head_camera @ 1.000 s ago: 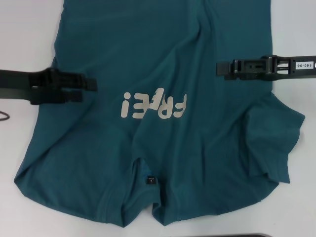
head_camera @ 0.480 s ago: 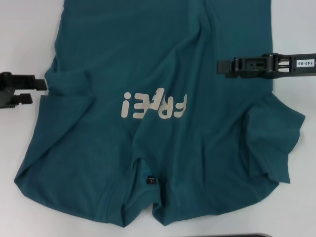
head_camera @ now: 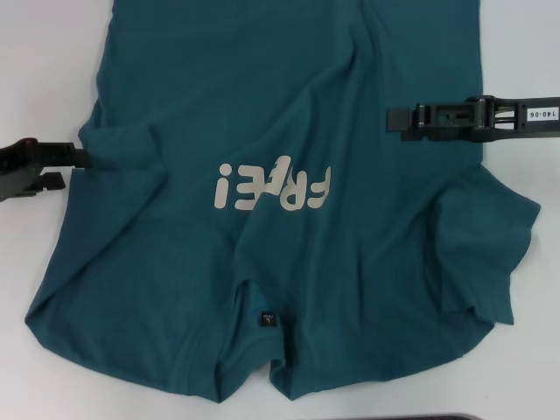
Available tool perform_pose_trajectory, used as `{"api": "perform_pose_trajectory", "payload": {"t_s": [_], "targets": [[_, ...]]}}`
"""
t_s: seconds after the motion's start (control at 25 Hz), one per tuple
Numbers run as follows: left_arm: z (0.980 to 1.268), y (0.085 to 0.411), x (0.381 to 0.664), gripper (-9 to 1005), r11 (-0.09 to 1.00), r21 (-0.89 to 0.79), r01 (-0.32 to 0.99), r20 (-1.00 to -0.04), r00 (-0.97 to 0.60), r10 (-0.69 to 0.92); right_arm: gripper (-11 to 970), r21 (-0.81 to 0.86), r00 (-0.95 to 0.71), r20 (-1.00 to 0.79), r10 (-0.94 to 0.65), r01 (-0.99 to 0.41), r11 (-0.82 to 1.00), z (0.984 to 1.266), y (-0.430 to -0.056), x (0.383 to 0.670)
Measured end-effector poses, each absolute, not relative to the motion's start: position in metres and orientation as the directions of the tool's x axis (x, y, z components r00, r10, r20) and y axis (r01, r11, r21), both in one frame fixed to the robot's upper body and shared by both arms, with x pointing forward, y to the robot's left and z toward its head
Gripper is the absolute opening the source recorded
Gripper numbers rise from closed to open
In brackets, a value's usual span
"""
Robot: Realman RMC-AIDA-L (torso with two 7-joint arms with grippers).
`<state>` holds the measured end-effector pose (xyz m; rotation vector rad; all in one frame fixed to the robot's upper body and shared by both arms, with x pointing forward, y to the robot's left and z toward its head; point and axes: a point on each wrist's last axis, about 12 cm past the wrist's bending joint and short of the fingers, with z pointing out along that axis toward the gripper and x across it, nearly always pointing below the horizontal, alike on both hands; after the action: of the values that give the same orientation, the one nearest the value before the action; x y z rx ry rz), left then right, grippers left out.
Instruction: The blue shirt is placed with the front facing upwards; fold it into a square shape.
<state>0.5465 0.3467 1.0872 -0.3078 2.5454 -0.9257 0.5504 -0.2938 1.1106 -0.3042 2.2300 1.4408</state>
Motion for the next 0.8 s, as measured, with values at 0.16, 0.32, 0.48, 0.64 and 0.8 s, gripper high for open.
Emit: {"api": "perform_pose_trajectory", "payload": {"t_s": [0.16, 0.32, 0.48, 0.64, 0.8], "targets": [[1.0835, 0.3436, 0.551, 632, 0.764, -0.643, -0.049, -0.323, -0.887, -0.329, 889, 0.801, -0.868, -0.493, 0.069, -0.421, 0.425, 1.1103, -0.2948, 0.5497], [1.0822, 0.3422, 0.5546, 631, 0.772, -0.634, -0.037, -0.341, -0.883, -0.322, 888, 0.802, -0.867, -0.493, 0.072, -0.42, 0.425, 1.1102, -0.2954, 0.5494], [1.0818, 0.3401, 0.5547, 631, 0.774, -0.632, -0.03, -0.339, -0.888, -0.311, 887, 0.802, -0.867, -0.493, 0.074, -0.42, 0.425, 1.1103, -0.2955, 0.5494], [1.0808, 0.3391, 0.5539, 631, 0.776, -0.631, -0.025, -0.337, -0.891, -0.303, 886, 0.802, -0.866, -0.494, 0.078, -0.42, 0.426, 1.1108, -0.2965, 0.5498], [1.0806, 0.3373, 0.5531, 631, 0.773, -0.634, -0.019, -0.33, -0.897, -0.293, 885, 0.802, -0.864, -0.497, 0.084, -0.419, 0.426, 1.1115, -0.2973, 0.5503]]}}
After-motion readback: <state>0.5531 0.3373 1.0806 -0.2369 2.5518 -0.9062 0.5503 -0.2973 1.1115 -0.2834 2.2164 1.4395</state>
